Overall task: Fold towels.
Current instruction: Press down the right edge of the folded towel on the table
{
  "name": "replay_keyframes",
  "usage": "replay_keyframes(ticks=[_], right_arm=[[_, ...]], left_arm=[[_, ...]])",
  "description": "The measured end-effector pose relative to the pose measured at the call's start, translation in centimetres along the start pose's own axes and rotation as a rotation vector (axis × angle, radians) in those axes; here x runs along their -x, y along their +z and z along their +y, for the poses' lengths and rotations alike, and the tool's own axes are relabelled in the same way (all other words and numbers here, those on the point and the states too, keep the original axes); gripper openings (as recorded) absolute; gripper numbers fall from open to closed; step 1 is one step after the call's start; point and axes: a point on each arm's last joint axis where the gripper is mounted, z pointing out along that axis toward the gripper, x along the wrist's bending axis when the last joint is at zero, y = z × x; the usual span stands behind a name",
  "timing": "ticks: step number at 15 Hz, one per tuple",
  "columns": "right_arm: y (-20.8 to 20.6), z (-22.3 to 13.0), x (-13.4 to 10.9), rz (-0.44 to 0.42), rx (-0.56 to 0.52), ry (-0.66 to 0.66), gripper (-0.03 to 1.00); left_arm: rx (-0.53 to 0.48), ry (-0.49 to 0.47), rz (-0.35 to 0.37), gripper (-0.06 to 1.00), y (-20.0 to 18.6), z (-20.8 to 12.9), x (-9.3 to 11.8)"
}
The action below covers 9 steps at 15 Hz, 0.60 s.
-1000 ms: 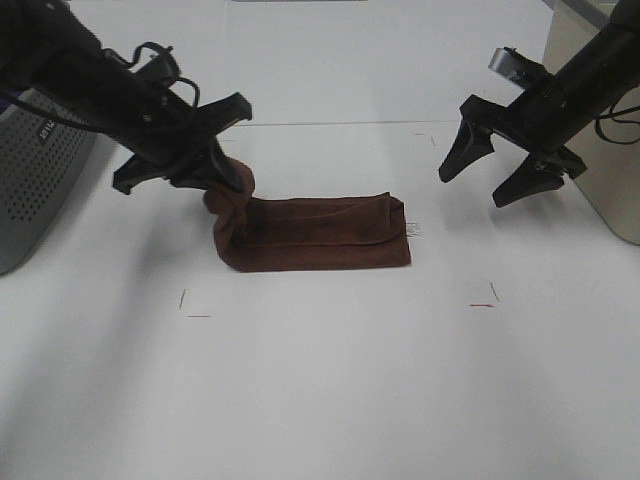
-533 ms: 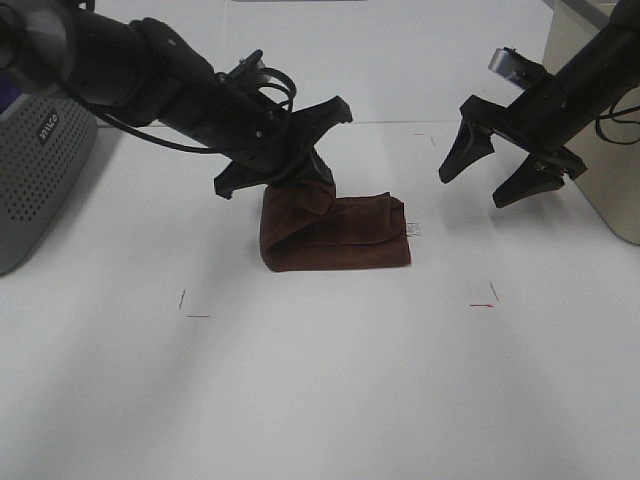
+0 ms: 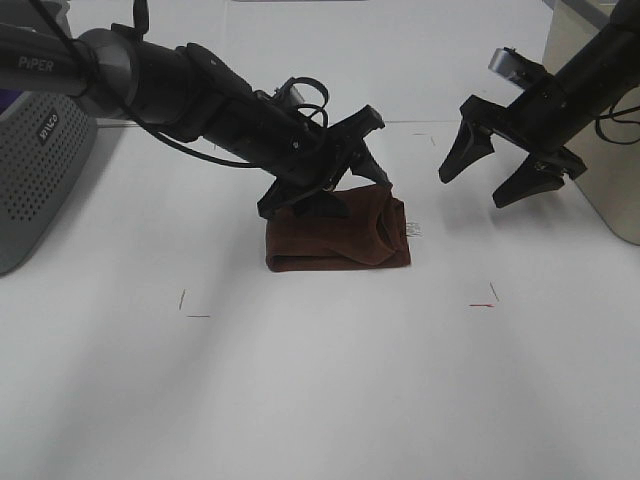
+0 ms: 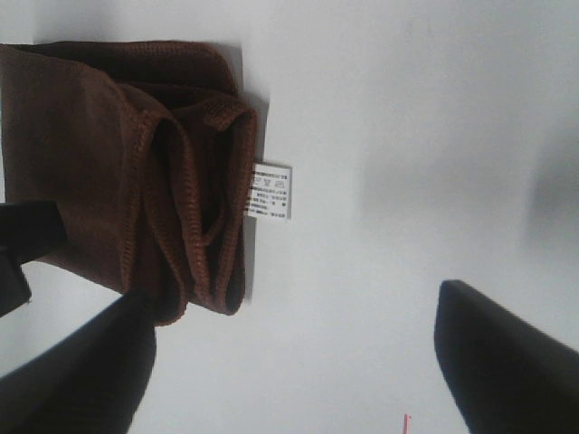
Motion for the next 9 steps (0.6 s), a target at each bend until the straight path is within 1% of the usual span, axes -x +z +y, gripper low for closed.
replay_keyframes(ticks=[2,4,5,6,7,8,9], right_arm=[[0.0,0.0,0.0,0.000,0.000,0.001,0.79],[0.0,0.0,-0.1,0.015,-0.004,0.008,0.79],[0.0,-0.1,-0.4,0.041,-0.011,0.013,0.79],[0.0,-0.1,-0.8,0.089,-0.008,0.018,0.79],[-0.1,0.0,-1.3,0.142,-0.006,0.010,0.79],[0.1,0.0,-2.2,0.193,0.001,-0.008,0.79],[0.4,0.1,-3.4,0.236,0.004,-0.018,0.79]], left_arm=[[-0.004,0.017,-0.029,0.63,0.1,-0.1,0.3],[0.012,0.092,-0.045,0.64,-0.6,0.3,0.7],[0.032,0.131,-0.054,0.64,-1.6,1.0,1.0],[0.065,0.176,-0.059,0.64,-3.1,2.1,1.1],[0.099,0.226,-0.049,0.64,-4.7,3.5,0.8],[0.134,0.278,-0.021,0.64,-6.5,5.0,0.2],[0.161,0.301,0.008,0.64,-7.9,6.4,-0.7]])
